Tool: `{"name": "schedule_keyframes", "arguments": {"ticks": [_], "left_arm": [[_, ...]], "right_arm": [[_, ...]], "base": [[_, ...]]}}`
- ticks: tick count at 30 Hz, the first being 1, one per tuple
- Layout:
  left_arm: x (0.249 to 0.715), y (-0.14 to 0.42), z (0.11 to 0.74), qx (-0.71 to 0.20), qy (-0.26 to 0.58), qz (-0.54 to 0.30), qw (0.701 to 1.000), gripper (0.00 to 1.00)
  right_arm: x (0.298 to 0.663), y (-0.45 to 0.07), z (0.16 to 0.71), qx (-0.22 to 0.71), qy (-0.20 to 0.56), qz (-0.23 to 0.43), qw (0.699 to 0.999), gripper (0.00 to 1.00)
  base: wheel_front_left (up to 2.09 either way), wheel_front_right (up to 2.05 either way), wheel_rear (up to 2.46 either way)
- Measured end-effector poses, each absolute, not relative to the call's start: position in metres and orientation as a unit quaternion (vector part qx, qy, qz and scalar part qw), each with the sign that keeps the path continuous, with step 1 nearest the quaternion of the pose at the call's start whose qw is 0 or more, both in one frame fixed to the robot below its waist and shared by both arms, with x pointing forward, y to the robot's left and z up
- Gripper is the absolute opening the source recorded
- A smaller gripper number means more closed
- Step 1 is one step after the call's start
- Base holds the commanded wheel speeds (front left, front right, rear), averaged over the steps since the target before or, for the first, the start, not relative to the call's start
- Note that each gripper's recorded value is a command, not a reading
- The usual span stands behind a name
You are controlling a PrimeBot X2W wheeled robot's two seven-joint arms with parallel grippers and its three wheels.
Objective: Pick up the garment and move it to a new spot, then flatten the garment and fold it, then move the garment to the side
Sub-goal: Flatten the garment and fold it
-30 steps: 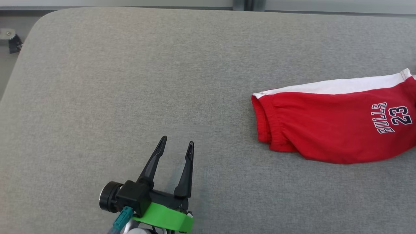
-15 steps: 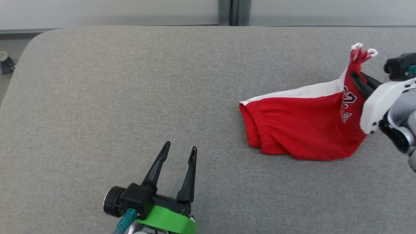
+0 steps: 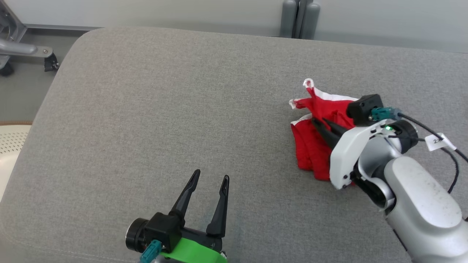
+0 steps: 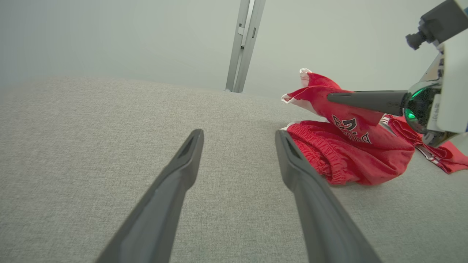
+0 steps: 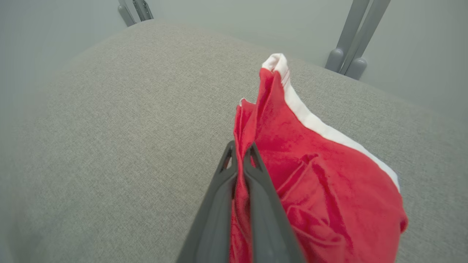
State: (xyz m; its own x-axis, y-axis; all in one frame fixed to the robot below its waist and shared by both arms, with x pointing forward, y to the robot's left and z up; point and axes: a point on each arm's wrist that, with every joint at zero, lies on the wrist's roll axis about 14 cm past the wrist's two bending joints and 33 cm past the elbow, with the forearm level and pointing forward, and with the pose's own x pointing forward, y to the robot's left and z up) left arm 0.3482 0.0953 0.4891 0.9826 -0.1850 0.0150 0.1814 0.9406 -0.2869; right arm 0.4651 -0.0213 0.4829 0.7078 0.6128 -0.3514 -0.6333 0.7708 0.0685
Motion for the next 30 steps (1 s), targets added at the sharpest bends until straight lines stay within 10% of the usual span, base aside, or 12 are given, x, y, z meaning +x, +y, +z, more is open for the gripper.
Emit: {"name": "schedule_keyframes", "arguments": {"ticks": [3,5,6,20,21,22,30], "left_arm": [[0.348,0.099,0.487,-0.145,0.009,-0.086,0.986,1.00],[0.348,0.100,0.485,-0.145,0.011,-0.084,0.986,1.00],[0.348,0.100,0.485,-0.145,0.013,-0.083,0.986,1.00],[0.349,0.084,0.494,-0.144,0.000,-0.112,0.983,1.00],[0.348,0.082,0.494,-0.144,0.000,-0.116,0.983,1.00],[0.348,0.081,0.495,-0.144,-0.001,-0.119,0.982,1.00],[0.347,0.071,0.490,-0.148,0.009,-0.136,0.980,1.00]], "right_arm": [[0.452,-0.005,0.468,-0.022,0.205,0.352,0.913,0.00],[0.448,0.001,0.464,-0.016,0.211,0.356,0.910,0.45],[0.447,0.005,0.467,-0.008,0.208,0.358,0.910,1.00],[0.457,-0.104,0.530,0.074,0.123,0.238,0.961,1.00],[0.454,-0.116,0.525,0.097,0.139,0.225,0.959,0.67],[0.452,-0.123,0.520,0.114,0.152,0.217,0.957,0.00],[0.447,-0.157,0.466,0.267,0.316,0.181,0.892,0.00]], "base": [[0.00,0.00,0.00],[0.00,0.00,0.00],[0.00,0.00,0.00],[0.00,0.00,0.00],[0.00,0.00,0.00],[0.00,0.00,0.00],[0.00,0.00,0.00]]}}
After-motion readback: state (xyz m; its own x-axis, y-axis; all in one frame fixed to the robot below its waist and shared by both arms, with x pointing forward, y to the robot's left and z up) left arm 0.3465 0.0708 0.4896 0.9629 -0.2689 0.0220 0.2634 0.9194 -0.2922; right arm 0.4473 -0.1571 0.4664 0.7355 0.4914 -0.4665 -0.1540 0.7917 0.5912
